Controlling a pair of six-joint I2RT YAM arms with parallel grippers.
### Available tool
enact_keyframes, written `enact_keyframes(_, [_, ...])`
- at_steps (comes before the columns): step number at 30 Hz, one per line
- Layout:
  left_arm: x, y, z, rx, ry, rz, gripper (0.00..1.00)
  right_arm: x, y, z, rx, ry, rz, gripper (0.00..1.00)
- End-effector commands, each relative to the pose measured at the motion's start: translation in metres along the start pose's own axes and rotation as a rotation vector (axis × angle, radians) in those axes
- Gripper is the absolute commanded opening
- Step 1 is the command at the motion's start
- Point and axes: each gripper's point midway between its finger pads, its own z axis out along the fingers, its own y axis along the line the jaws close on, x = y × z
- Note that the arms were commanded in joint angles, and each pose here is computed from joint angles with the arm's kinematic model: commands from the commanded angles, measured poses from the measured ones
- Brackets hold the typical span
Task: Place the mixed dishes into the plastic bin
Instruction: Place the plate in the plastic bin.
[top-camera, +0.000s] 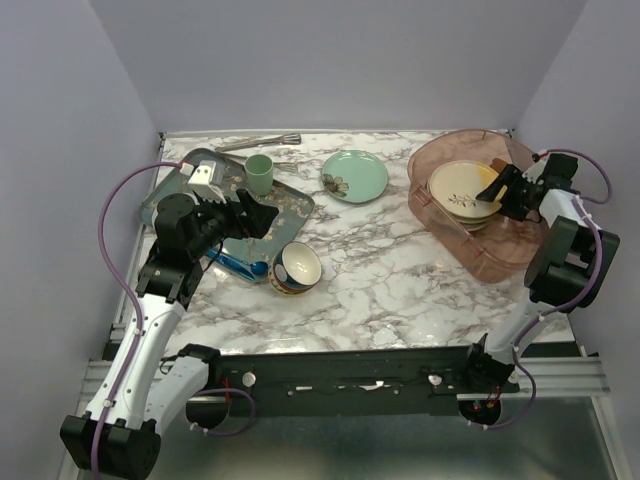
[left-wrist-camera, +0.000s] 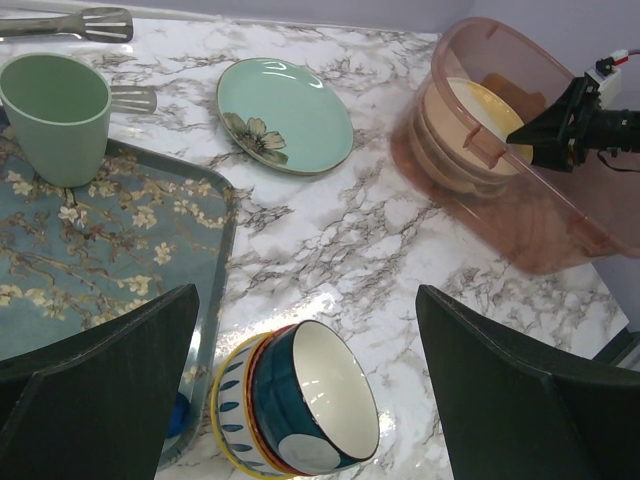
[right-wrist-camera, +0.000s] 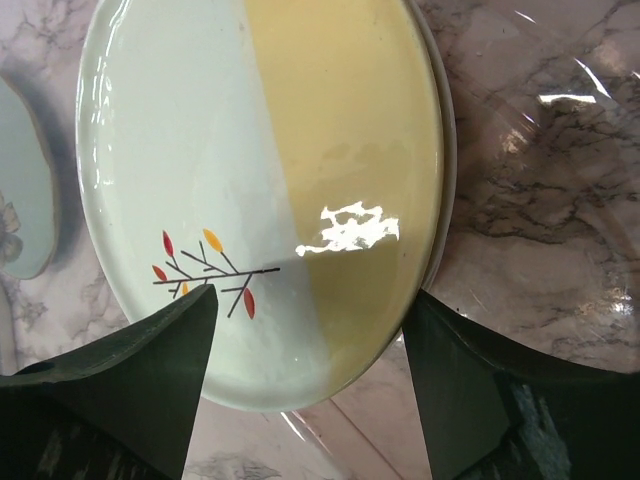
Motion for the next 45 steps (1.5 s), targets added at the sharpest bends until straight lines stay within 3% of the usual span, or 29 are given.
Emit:
enact_keyframes(1, [-0.001,0.0,-0.003,0.003,-0.013,0.007,0.99,-0.012,0.0,0.001,0.026,-0.019,-0.051,0.81])
enact_keyframes(25, [-0.004,0.0,-0.006,0.003,-0.026,0.012,0.99,-0.014,0.001,-0.012,0.055,-0.02,-0.136,0.86])
enact_keyframes(45, [-0.01,0.014,-0.012,-0.087,-0.057,0.039,0.99,-0.032,0.108,-0.128,-0.164,-0.271,-0.448,0.87])
